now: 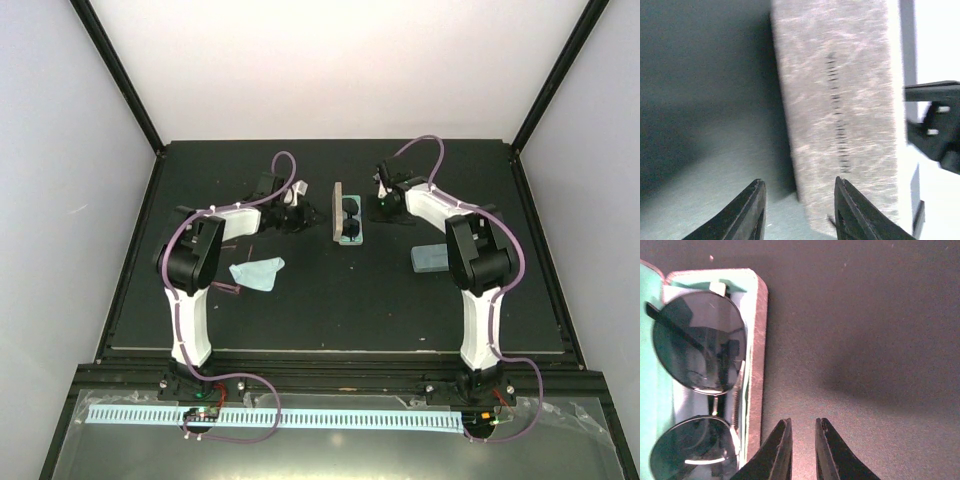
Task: Organize the sunglasses
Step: Adjust the sunglasses in the sunglasses case, then close the sunglasses case at the center of the board.
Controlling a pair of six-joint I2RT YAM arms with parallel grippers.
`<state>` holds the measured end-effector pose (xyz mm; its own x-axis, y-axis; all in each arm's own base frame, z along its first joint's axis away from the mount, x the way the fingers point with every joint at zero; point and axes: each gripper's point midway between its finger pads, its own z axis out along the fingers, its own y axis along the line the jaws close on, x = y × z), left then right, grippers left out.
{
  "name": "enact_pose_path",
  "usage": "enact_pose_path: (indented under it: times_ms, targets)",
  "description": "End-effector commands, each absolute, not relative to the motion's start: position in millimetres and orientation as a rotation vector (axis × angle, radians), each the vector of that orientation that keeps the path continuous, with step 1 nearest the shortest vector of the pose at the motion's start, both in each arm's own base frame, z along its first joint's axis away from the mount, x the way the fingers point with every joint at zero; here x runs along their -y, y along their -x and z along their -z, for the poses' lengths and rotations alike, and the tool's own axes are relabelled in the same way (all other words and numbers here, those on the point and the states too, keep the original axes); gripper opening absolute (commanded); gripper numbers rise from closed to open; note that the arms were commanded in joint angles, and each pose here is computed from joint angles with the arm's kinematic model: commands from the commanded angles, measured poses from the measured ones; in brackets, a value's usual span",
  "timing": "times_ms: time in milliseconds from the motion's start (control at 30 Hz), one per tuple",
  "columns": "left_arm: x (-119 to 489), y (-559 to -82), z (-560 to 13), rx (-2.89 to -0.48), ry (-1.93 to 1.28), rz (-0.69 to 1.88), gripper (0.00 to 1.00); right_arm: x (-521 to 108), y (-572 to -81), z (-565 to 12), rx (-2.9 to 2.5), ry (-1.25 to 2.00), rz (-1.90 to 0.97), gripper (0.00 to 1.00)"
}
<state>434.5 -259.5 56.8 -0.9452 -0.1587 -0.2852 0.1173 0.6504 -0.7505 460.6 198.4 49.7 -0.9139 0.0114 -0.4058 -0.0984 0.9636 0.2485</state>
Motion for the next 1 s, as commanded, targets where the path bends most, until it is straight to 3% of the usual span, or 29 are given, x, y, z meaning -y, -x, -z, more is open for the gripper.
enact_pose_path:
  times_ms: [0, 300, 567, 967]
  targets:
    - [285, -437, -101, -2.361, -0.083, 1.429, 0.38, -198, -458, -28, -2.742, 0.071, -0.351, 0.16]
    - [315, -431, -102, -2.294, -0.143, 1.627, 0.38, -214, -453, -15, -2.792, 0.153, -0.462, 0.16]
    - [328, -426, -72, -2.374, -0.15, 1.604, 0.34, -229, -446, -8, -2.821, 0.21, -0.591, 0.12]
    - [347, -424, -39, -2.571, -0.128, 1.51, 0.36, -247, -436, -14, -2.816, 0.288, -0.758, 0.1]
